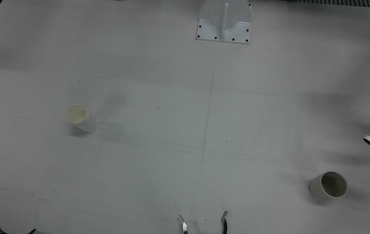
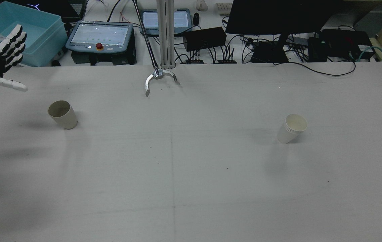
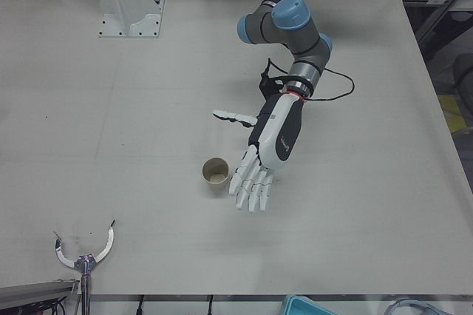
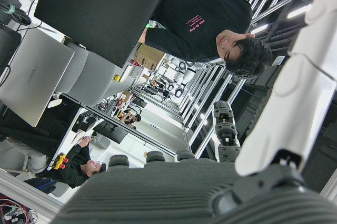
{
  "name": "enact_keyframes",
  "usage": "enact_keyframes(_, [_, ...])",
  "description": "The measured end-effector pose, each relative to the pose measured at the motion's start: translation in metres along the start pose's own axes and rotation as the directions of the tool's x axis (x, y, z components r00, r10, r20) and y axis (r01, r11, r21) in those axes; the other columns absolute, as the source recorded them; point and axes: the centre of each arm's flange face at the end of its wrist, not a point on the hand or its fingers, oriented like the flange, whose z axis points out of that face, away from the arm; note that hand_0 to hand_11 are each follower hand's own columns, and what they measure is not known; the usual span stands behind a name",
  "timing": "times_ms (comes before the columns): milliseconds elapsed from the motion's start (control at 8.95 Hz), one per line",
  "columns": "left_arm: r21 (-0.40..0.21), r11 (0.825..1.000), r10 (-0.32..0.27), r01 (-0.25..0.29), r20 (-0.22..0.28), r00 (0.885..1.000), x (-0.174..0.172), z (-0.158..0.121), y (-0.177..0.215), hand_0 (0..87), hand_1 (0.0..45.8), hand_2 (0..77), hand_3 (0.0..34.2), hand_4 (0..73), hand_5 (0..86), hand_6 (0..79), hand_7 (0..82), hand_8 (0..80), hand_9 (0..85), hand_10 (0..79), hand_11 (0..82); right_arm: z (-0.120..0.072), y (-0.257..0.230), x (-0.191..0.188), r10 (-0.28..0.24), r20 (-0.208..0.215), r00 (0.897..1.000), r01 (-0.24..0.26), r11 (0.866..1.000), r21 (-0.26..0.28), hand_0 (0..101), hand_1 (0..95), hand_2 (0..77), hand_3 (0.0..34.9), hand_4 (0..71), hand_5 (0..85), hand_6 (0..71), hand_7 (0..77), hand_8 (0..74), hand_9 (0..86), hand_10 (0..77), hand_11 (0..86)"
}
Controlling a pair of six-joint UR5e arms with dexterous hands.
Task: Pour water
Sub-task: 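Move the left hand toward the white paper cup near it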
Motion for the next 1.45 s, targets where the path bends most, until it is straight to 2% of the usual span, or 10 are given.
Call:
enact_keyframes(112, [0.000, 0.999, 0.043, -0.043, -0.008, 0.999, -0.002, -0.010, -0.009, 50.3, 15.3, 2.7, 21.1, 1.1, 0.0, 0.0, 0.5, 0.5, 1.1, 0.0, 1.1, 0.000, 0.000, 0.002, 0.000, -0.004, 1.000, 0.000, 1.000, 0.000, 50, 9.3, 0.5, 9.8, 9.8, 6.0, 0.5, 1.6, 0.5, 0.5, 0.5, 1.1])
enact_keyframes(223, [-0.011, 0.998, 0.060, -0.060, 0.007, 0.998, -0.021, -0.015, -0.016, 49.2, 12.5, 4.4, 20.7, 1.1, 0.0, 0.0, 0.5, 0.5, 1.1, 0.0, 1.1, 0.000, 0.000, 0.002, -0.001, -0.005, 1.000, 0.001, 1.000, 0.001, 50, 9.3, 0.5, 9.8, 9.8, 6.0, 0.5, 1.6, 0.5, 0.5, 0.5, 1.1])
enact_keyframes(335, [-0.032, 0.998, 0.063, -0.062, 0.036, 0.997, -0.051, -0.019, -0.021, 48.5, 14.2, 2.2, 21.0, 1.1, 0.0, 0.0, 0.5, 0.5, 1.1, 0.0, 1.1, -0.001, -0.001, 0.002, -0.001, -0.005, 1.000, 0.001, 1.000, 0.002, 50, 9.3, 0.5, 9.9, 9.8, 6.0, 0.5, 1.6, 0.5, 0.5, 0.5, 1.1])
enact_keyframes(447, [-0.050, 0.997, 0.061, -0.058, 0.056, 0.997, -0.078, -0.021, -0.024, 48.5, 13.1, 2.2, 19.4, 1.1, 0.0, 0.0, 0.5, 0.5, 1.1, 0.0, 1.1, -0.001, -0.001, 0.002, -0.003, -0.006, 1.000, 0.003, 1.000, 0.002, 50, 9.3, 0.5, 9.9, 9.8, 6.0, 0.5, 1.6, 0.5, 0.5, 0.5, 1.1])
enact_keyframes(670, [-0.053, 0.997, 0.053, -0.050, 0.062, 0.997, -0.116, -0.026, -0.046, 50.3, 14.2, 2.2, 19.4, 1.1, 0.0, 0.0, 0.5, 0.5, 1.1, 0.5, 1.1, -0.002, -0.002, 0.003, -0.006, -0.009, 1.000, 0.006, 1.000, 0.004, 50, 9.3, 0.5, 9.8, 9.8, 6.0, 0.5, 1.6, 0.5, 0.5, 0.5, 0.5])
enact_keyframes(782, [-0.051, 0.997, 0.052, -0.049, 0.061, 0.997, -0.129, -0.030, -0.060, 49.2, 12.5, 2.2, 19.4, 1.1, 0.0, 0.0, 0.5, 0.5, 1.1, 0.5, 1.1, -0.003, -0.002, 0.005, -0.008, -0.013, 1.000, 0.008, 1.000, 0.005, 50, 9.3, 1.1, 9.8, 10.4, 6.0, 0.5, 1.6, 0.5, 0.5, 0.5, 0.5])
enact_keyframes(893, [-0.051, 0.998, 0.051, -0.048, 0.066, 0.997, -0.141, -0.035, -0.069, 49.0, 14.7, 3.3, 19.6, 1.1, 0.0, 0.0, 0.5, 0.5, 1.1, 0.5, 1.1, -0.003, -0.002, 0.006, -0.011, -0.016, 1.000, 0.011, 1.000, 0.005, 50, 9.3, 0.5, 9.8, 10.4, 7.1, 0.5, 1.6, 0.5, 0.5, 0.5, 0.5])
enact_keyframes(1005, [-0.054, 0.998, 0.045, -0.041, 0.072, 0.996, -0.156, -0.039, -0.072, 49.0, 13.6, 3.3, 20.2, 1.1, 0.0, 0.0, 0.5, 0.5, 1.1, 0.5, 1.1, -0.003, -0.003, 0.007, -0.013, -0.018, 1.000, 0.013, 1.000, 0.006, 50, 9.3, 1.1, 9.9, 10.4, 7.1, 0.5, 1.6, 0.5, 0.5, 0.5, 1.1])
enact_keyframes(1340, [-0.071, 0.997, 0.014, -0.008, 0.078, 0.997, -0.187, -0.035, -0.057, 49.0, 13.6, 3.3, 18.6, 1.1, 0.0, 0.0, 1.1, 0.5, 1.1, 0.5, 2.2, -0.004, -0.003, 0.008, -0.016, -0.021, 1.000, 0.016, 1.000, 0.008, 50, 9.3, 0.5, 9.7, 10.9, 7.1, 0.5, 1.6, 0.5, 0.5, 0.5, 1.1])
enact_keyframes(1452, [-0.075, 0.997, 0.009, -0.003, 0.076, 0.997, -0.191, -0.029, -0.052, 49.2, 13.6, 3.3, 16.8, 1.1, 0.0, 0.0, 1.6, 0.5, 1.1, 0.0, 2.2, -0.004, -0.004, 0.009, -0.016, -0.022, 1.000, 0.016, 1.000, 0.009, 50, 9.3, 0.5, 9.3, 10.9, 7.1, 0.5, 1.6, 0.5, 0.5, 0.5, 1.1])
